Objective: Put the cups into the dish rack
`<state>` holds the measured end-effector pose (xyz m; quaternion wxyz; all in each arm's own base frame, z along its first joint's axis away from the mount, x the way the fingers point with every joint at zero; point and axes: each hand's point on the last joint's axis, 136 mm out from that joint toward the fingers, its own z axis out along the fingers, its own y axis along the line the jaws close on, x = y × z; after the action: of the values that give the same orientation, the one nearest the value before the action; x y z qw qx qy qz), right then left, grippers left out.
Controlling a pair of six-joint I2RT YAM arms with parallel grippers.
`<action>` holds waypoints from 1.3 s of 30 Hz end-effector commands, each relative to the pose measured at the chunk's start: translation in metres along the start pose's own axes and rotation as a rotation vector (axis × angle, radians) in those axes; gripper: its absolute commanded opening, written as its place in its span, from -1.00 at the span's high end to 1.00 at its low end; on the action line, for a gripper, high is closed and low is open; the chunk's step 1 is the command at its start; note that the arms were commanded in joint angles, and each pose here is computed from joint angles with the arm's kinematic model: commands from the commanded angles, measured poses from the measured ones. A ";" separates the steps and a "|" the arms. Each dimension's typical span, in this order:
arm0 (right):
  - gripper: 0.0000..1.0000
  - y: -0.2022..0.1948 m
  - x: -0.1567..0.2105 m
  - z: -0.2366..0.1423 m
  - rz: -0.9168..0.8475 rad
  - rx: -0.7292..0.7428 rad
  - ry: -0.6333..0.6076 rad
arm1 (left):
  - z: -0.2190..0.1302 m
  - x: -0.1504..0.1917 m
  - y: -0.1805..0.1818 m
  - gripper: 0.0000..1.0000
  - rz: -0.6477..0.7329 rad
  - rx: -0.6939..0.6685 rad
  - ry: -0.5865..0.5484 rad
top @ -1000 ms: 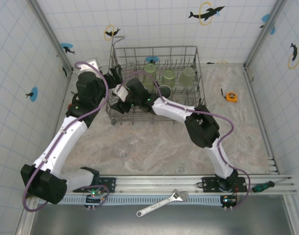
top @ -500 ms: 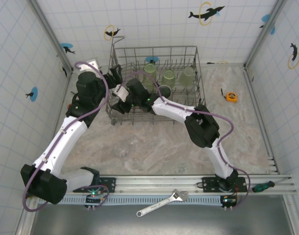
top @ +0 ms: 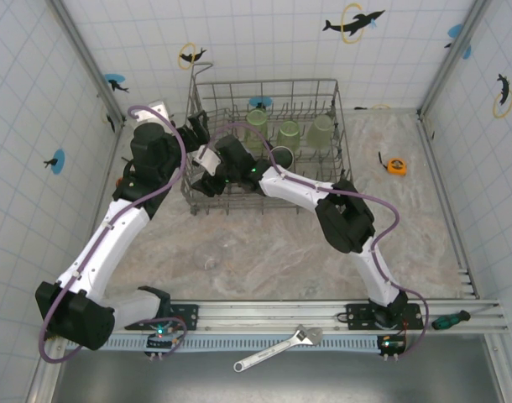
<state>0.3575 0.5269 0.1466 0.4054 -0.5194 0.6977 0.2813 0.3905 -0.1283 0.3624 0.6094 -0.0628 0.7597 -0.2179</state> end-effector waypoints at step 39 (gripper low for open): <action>-0.99 -0.007 -0.063 -0.049 0.099 0.069 -0.146 | -0.004 -0.007 0.011 -0.95 0.028 -0.044 -0.027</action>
<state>0.3536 0.5196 0.1659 0.4023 -0.4624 0.7293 0.3039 0.3922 -0.1224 0.3624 0.6130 -0.0720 0.7588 -0.2081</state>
